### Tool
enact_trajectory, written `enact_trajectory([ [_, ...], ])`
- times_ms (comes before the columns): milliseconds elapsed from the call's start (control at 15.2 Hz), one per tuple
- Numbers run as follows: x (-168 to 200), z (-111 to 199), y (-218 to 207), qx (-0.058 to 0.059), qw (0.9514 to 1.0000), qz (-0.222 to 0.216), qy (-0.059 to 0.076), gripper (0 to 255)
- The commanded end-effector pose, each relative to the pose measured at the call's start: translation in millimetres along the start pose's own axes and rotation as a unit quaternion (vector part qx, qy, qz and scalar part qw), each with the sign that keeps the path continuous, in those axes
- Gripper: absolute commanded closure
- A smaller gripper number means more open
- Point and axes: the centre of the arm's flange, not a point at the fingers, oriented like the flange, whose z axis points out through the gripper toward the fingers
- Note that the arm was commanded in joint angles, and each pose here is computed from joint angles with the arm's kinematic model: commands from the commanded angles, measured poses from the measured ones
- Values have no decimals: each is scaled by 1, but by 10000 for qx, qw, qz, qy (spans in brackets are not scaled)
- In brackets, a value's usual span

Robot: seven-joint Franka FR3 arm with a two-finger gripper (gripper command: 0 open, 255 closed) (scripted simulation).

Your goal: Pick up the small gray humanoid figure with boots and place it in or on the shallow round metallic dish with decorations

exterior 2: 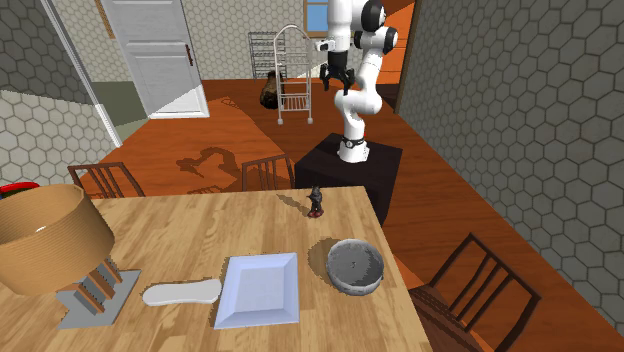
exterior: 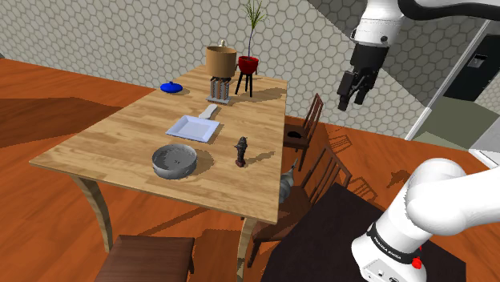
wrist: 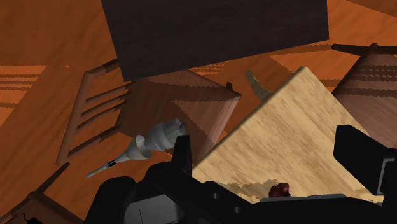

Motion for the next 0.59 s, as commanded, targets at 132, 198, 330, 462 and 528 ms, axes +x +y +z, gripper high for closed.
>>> enact_trajectory([
  [132,12,20,-8,28,9999,49,114,0],
  [198,18,29,-12,42,9998,74,171,0],
  [330,30,49,-21,70,9995,124,286,0],
  [462,43,67,-29,98,9990,173,400,0],
  [528,49,77,-33,112,9987,198,457,0],
])
